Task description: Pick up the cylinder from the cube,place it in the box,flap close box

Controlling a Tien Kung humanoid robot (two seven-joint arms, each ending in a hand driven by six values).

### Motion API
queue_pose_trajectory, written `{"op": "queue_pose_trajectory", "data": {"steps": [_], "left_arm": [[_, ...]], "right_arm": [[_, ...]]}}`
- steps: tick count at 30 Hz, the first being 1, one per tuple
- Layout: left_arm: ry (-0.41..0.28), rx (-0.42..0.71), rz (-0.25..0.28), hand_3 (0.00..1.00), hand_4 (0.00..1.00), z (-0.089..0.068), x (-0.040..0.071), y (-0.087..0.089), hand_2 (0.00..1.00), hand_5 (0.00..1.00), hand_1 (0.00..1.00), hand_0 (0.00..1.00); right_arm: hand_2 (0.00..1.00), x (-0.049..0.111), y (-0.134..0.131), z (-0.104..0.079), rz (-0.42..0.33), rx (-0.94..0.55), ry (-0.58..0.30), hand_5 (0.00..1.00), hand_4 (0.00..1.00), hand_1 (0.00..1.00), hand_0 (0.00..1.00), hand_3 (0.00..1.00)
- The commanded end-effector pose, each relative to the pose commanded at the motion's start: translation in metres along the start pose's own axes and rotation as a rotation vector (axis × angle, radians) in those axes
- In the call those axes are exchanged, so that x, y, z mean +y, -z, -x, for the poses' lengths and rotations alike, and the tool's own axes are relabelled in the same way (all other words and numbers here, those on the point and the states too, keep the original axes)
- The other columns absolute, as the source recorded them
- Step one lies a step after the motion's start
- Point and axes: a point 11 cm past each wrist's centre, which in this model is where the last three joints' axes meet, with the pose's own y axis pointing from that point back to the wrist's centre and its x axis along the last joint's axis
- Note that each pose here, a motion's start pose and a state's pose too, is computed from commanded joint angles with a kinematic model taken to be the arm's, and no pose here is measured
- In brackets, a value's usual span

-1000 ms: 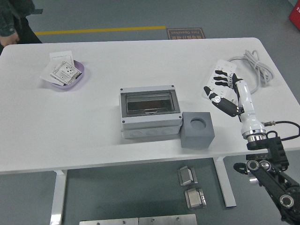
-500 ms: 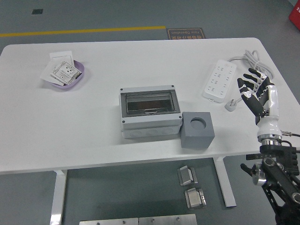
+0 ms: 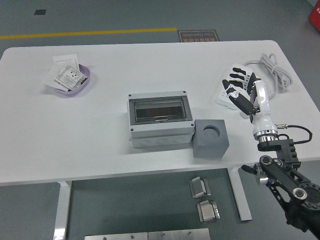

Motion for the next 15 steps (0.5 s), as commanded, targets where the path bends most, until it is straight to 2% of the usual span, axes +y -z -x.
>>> {"op": "queue_pose_trajectory", "data": {"steps": [3, 6, 9, 15], "left_arm": [[0.008, -0.002, -0.001, 0.607, 0.674, 0.005, 0.000, 0.002, 0.464, 0.324, 0.638, 0.640], [0.013, -0.002, 0.003, 0.607, 0.674, 0.007, 0.000, 0.001, 0.464, 0.324, 0.638, 0.640], [0.014, 0.000, 0.007, 0.607, 0.674, 0.007, 0.000, 0.000, 0.465, 0.325, 0.637, 0.640], [0.010, 0.018, 0.005, 0.607, 0.674, 0.003, -0.001, 0.002, 0.470, 0.325, 0.637, 0.640]], "right_arm": [[0.659, -0.006, 0.005, 0.008, -0.012, 0.023, 0.030, 0.377, 0.824, 0.616, 0.712, 0.705], [0.659, -0.009, 0.008, 0.009, -0.021, 0.036, 0.033, 0.377, 0.824, 0.616, 0.712, 0.705], [0.658, -0.008, 0.010, 0.002, -0.029, 0.039, 0.012, 0.383, 0.829, 0.617, 0.712, 0.707], [0.658, 0.004, 0.010, -0.020, -0.033, 0.041, -0.055, 0.386, 0.831, 0.617, 0.715, 0.707]]}}
